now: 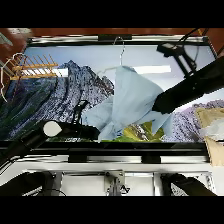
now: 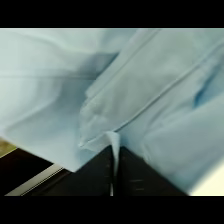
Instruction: Fold the shirts.
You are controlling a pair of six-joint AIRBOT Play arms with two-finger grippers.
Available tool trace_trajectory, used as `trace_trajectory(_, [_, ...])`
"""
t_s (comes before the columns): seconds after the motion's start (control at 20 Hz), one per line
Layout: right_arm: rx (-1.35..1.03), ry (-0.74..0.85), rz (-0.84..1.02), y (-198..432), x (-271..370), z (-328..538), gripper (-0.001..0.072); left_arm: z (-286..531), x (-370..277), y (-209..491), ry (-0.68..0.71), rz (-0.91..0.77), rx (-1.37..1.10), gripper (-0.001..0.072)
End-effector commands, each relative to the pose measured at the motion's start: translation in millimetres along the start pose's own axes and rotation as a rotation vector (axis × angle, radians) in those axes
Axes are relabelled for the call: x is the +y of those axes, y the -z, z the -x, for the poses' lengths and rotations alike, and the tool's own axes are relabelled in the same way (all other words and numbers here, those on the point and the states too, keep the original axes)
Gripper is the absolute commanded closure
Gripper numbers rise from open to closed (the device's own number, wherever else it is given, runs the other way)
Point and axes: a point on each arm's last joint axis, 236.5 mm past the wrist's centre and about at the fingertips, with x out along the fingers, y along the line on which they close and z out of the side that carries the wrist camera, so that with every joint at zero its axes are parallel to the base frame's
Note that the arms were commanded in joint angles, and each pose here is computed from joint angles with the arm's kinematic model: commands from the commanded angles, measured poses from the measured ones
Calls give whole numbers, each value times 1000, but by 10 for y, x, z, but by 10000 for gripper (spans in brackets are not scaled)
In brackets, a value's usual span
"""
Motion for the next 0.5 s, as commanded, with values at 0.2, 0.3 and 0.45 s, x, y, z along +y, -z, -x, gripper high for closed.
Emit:
trace_trajectory(0.2, [90,169,-22,272,-133,-24,635,37,454,-130,-111,54,-41,142])
trace_trajectory(0.3, [65,175,-39,288,-100,42,635,109,654,-385,-139,90,-132,142])
trace_trajectory(0.45, [54,178,-54,283,-91,59,635,-19,596,-410,-96,136,-138,145])
